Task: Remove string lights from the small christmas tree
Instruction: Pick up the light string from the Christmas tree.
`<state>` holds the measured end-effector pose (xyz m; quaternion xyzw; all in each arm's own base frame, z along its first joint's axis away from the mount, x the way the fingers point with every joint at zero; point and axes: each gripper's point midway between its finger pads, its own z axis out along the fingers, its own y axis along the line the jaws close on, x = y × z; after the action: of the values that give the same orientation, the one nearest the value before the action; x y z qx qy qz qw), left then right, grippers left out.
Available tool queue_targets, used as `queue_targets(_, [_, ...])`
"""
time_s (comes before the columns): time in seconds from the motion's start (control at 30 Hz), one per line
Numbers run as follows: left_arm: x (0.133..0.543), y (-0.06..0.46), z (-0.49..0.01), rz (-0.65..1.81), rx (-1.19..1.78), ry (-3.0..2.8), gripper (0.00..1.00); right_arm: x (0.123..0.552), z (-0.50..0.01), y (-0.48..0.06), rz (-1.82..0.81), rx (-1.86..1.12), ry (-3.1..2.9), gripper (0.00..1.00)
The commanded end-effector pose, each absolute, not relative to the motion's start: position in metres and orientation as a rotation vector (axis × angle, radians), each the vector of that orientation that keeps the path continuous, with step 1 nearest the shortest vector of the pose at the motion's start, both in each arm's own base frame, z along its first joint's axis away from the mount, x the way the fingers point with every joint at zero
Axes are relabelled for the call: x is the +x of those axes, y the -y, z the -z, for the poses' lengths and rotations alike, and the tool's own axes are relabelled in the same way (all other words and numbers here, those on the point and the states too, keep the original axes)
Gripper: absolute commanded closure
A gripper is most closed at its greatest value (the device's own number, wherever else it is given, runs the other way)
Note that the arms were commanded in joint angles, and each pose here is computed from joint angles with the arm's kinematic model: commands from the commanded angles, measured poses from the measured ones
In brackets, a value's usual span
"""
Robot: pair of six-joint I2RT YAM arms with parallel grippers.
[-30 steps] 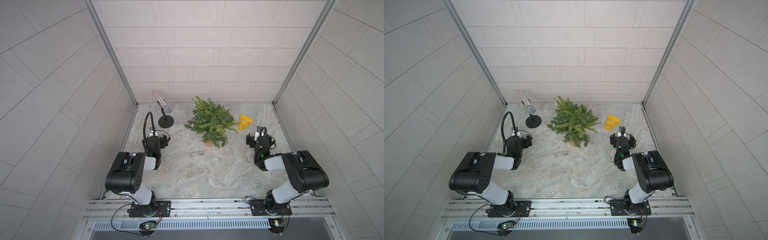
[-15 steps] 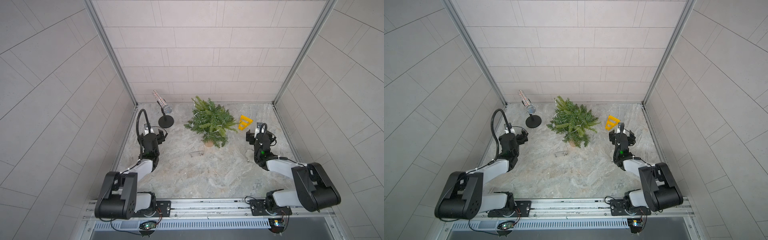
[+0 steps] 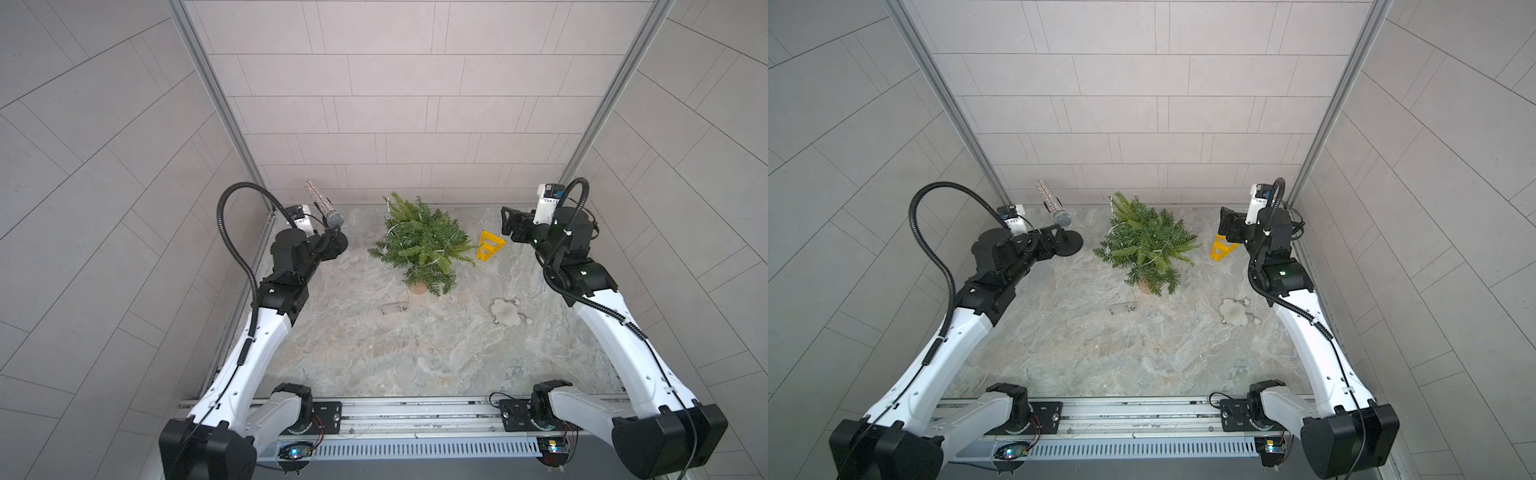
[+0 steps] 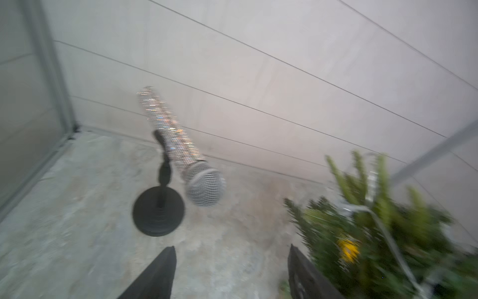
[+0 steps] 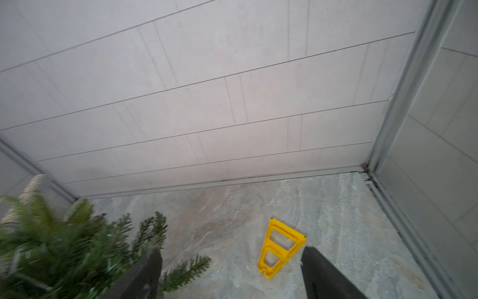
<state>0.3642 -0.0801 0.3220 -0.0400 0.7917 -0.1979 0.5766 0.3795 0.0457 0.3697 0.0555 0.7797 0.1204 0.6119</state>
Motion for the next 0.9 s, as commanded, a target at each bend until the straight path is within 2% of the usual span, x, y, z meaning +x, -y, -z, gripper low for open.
queue_targets(0.0, [0.312,0.146,-0.31,0.769,0.299,-2.026,0.28,0.361,-0.364,-0.086,-0.487,0.024,-1.909,0.13])
queue_targets(0.1, [0.29,0.157,-0.305,0.801,0.408,-2.075,0.27,0.359,-0.374,-0.104,-0.531,-0.057,-1.908,0.13])
queue_targets(0.23, [0.27,0.169,-0.293,0.823,0.491,-2.114,0.27,0.357,-0.377,-0.102,-0.498,-0.065,-1.901,0.11])
queue_targets(0.47, [0.281,0.183,-0.292,0.798,0.539,-2.142,0.29,0.363,-0.369,-0.098,-0.452,-0.068,-1.922,0.11])
queue_targets(0.77, [0.302,0.209,-0.308,0.772,0.534,-2.152,0.42,0.364,-0.361,-0.095,-0.422,-0.073,-1.94,0.09])
queue_targets(0.87, [0.311,0.214,-0.309,0.767,0.444,-2.181,0.53,0.365,-0.358,-0.097,-0.428,-0.075,-1.945,0.09])
